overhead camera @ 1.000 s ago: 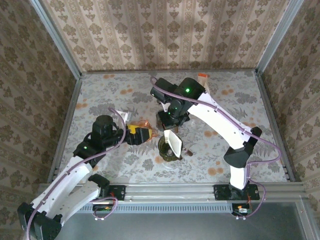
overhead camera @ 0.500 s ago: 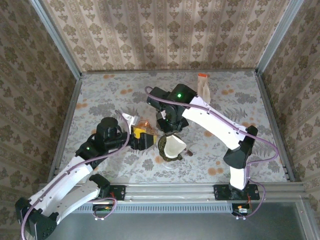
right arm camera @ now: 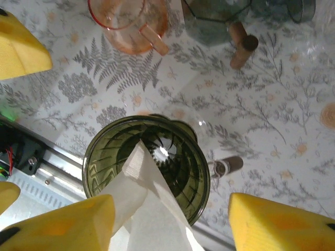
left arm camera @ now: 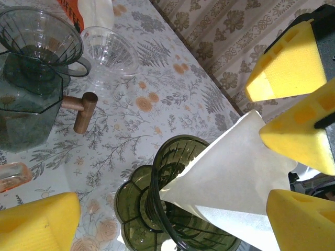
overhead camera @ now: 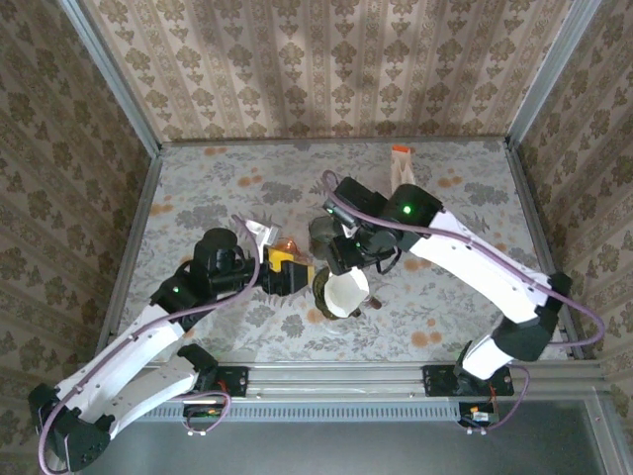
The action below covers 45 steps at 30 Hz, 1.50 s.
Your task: Place the coffee filter in the dripper
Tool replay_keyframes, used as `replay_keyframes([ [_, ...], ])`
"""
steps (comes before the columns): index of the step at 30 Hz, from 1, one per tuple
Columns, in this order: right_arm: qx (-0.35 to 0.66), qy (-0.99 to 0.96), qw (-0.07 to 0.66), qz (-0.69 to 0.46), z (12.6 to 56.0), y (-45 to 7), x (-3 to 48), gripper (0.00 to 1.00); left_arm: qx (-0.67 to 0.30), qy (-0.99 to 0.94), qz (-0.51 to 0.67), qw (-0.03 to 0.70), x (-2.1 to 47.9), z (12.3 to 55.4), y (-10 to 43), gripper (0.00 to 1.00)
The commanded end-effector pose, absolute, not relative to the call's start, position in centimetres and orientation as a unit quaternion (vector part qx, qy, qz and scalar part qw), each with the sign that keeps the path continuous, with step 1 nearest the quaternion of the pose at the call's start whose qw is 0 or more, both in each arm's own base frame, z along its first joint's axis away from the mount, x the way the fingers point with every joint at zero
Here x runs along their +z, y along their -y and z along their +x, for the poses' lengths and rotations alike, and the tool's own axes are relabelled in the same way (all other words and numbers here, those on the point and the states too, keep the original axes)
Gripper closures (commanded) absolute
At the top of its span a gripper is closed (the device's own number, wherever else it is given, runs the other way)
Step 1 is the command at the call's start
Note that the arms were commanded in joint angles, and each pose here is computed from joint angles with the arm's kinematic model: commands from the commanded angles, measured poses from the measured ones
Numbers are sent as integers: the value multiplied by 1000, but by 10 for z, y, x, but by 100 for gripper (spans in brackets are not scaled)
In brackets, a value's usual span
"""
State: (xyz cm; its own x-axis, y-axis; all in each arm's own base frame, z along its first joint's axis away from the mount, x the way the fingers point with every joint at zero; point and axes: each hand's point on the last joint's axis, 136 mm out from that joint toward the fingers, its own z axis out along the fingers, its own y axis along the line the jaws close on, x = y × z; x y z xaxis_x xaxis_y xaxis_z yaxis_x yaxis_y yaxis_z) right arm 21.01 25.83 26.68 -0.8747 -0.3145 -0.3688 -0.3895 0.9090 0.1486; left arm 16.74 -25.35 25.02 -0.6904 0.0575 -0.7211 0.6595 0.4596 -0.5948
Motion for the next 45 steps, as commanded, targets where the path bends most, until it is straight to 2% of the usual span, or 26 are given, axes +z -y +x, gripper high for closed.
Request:
replay_keyframes([
  [1,132,-949,229,-172,221,-263,272,36,-476,-776,240,336,270,167,261,8],
  [5,142,-942,248,-176,220,-259,264,32,-457,-785,254,331,270,163,264,10],
  [13,169,-936,257,-169,228,-276,250,32,-425,-782,306,339,269,145,272,12],
  [19,171,-935,265,-164,231,-278,251,32,-394,-794,332,321,253,138,275,30],
  [28,182,-929,283,-153,228,-270,263,32,-375,-812,327,306,234,141,276,41],
  [32,171,-928,293,-151,226,-258,268,33,-381,-810,317,312,238,142,275,39],
  [38,168,-928,295,-152,218,-245,262,35,-417,-785,314,334,262,139,280,24],
  [42,171,-930,286,-155,212,-242,255,34,-411,-793,317,320,254,142,287,23],
  [45,168,-932,281,-153,209,-238,249,34,-403,-802,313,312,245,147,290,30],
])
